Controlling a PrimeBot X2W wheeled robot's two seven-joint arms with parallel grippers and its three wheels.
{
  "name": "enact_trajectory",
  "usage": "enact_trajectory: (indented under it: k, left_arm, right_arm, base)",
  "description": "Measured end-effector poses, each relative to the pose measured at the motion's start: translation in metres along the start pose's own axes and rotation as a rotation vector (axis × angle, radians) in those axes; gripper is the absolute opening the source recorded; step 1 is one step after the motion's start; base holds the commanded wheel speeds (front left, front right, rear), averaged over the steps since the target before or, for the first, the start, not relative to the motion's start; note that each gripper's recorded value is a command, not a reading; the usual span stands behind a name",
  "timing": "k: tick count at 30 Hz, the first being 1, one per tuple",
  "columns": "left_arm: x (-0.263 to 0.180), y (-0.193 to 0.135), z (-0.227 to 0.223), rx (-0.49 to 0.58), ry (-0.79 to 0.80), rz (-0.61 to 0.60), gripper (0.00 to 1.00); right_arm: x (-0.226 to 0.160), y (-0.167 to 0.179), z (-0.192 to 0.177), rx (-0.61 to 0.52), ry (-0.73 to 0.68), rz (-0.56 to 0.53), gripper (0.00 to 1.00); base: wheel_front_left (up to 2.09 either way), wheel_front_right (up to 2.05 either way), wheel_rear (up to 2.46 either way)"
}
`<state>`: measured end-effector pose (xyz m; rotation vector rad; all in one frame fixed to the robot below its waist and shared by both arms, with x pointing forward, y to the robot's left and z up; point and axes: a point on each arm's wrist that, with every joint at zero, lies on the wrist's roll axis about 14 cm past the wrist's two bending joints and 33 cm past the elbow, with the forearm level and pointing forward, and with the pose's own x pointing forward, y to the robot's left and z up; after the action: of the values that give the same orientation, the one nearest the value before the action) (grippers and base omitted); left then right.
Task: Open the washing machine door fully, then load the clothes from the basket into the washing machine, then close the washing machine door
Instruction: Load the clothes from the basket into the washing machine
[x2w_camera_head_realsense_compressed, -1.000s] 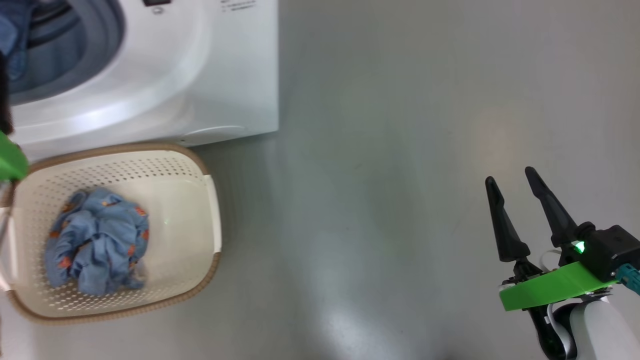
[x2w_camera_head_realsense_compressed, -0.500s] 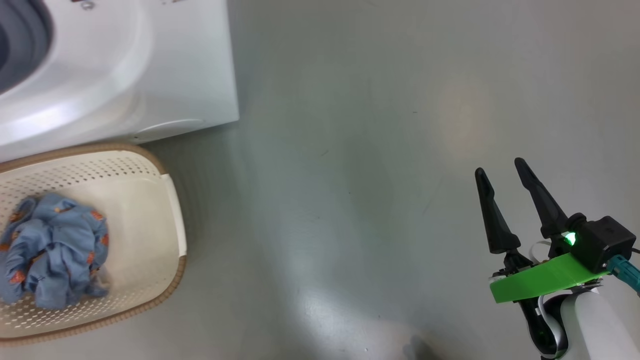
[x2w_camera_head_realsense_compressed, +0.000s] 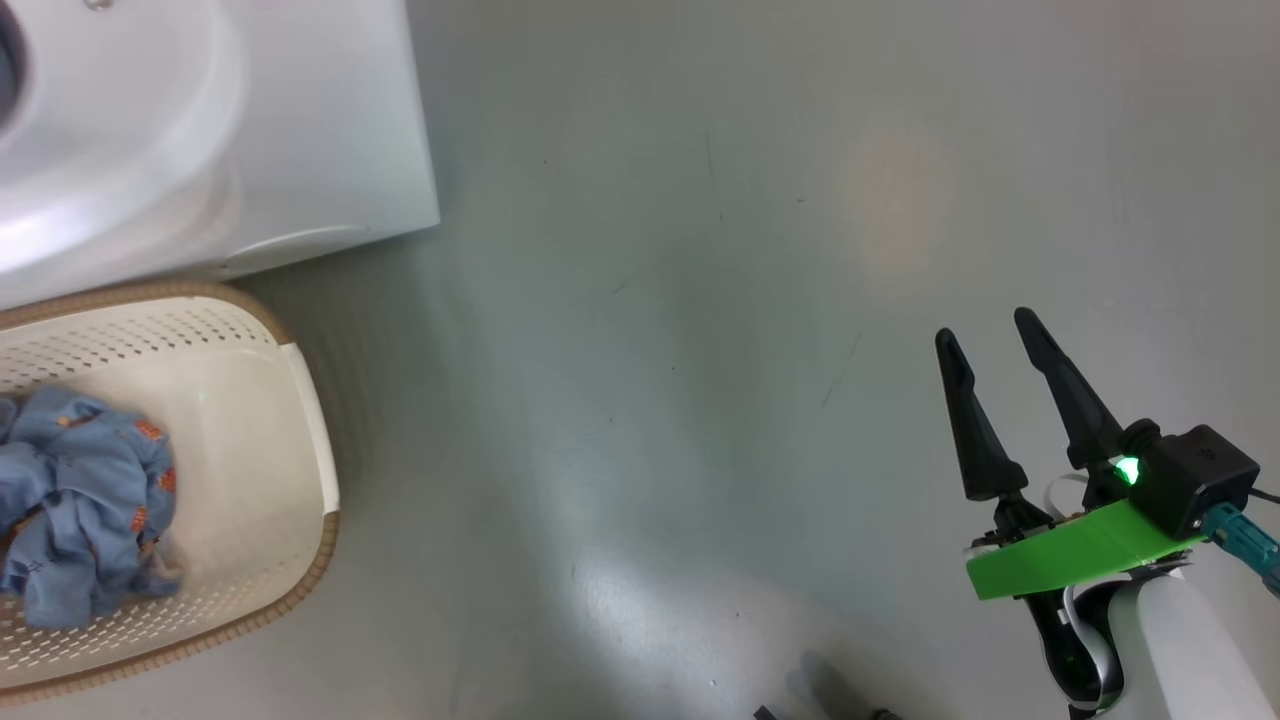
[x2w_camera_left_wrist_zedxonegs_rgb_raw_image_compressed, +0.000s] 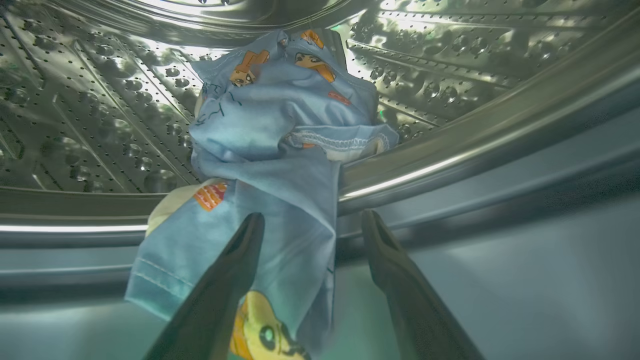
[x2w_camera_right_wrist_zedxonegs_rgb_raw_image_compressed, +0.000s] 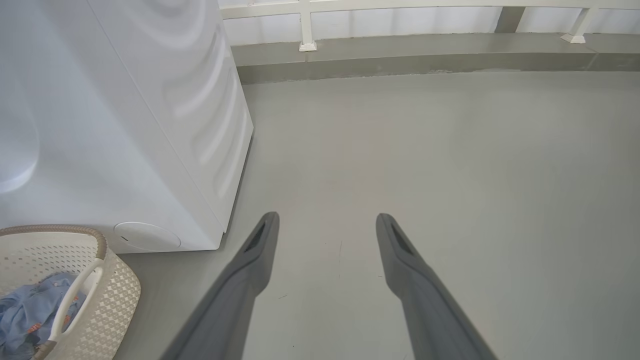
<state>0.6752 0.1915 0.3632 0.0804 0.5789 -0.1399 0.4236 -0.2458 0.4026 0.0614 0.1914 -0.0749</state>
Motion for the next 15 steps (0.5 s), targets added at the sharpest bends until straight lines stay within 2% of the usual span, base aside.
enact_trajectory:
  k: [8,14,15]
  left_arm:
    - [0.014,0.010,-0.013,0.059,0.067,0.056,1.00]
    - [0.020,0.016,-0.012,0.050,0.065,0.082,1.00]
    - [0.020,0.016,-0.012,0.048,0.063,0.083,0.14]
  right_arm:
    - [0.004,-0.002,-0.004,-0.005,0.009,-0.005,1.00]
    - [0.007,-0.003,-0.003,-0.008,0.003,-0.008,1.00]
    - [0.008,-0.003,-0.002,-0.008,0.002,-0.008,1.00]
  base:
    - [0.00,0.00,0.00]
    - [0.00,0.00,0.00]
    - [0.00,0.00,0.00]
